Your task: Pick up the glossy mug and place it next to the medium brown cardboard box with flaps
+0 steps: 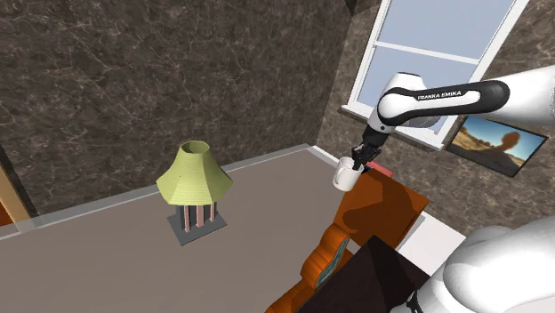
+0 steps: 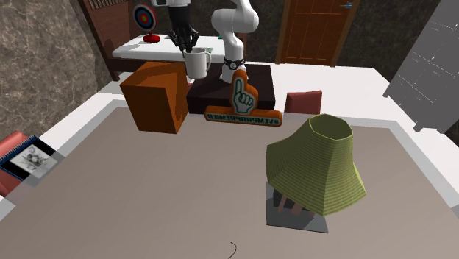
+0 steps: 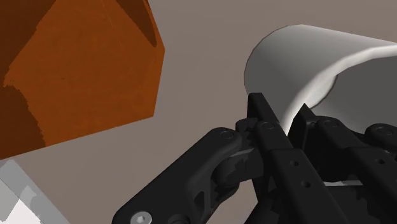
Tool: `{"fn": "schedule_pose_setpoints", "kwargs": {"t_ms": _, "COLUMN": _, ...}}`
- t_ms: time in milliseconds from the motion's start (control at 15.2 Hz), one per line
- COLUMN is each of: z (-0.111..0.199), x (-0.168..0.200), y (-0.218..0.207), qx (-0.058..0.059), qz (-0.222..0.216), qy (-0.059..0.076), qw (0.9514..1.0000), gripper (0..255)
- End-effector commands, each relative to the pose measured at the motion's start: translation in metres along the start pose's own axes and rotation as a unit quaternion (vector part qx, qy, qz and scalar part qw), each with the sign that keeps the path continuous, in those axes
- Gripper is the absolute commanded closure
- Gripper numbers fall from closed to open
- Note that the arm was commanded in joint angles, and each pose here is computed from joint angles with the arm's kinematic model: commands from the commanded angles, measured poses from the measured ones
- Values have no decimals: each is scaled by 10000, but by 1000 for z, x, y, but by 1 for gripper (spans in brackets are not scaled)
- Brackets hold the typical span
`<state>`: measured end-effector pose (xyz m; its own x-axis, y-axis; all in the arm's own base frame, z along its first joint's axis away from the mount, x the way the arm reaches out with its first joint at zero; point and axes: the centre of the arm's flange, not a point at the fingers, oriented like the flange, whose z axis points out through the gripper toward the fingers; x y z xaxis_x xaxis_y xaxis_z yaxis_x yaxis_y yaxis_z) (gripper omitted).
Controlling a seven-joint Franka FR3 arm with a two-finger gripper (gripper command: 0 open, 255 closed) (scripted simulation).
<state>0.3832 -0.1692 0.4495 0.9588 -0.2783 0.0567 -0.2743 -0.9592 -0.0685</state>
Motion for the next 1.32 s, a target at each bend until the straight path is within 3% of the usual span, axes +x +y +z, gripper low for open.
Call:
{"fn": "schedule_pose_setpoints", "kwargs": {"t_ms": 0, "z": 9, "x": -1, "y": 1, "qx": 0, "qz": -1, "qy": 4, "qw": 10000, "gripper": 255}}
{"fn": "schedule_pose_setpoints", "kwargs": {"t_ms": 1254, "z": 109, "x": -6, "y": 8, "qx": 0, "qz": -1, "qy": 4, "qw": 10000, "gripper": 255}}
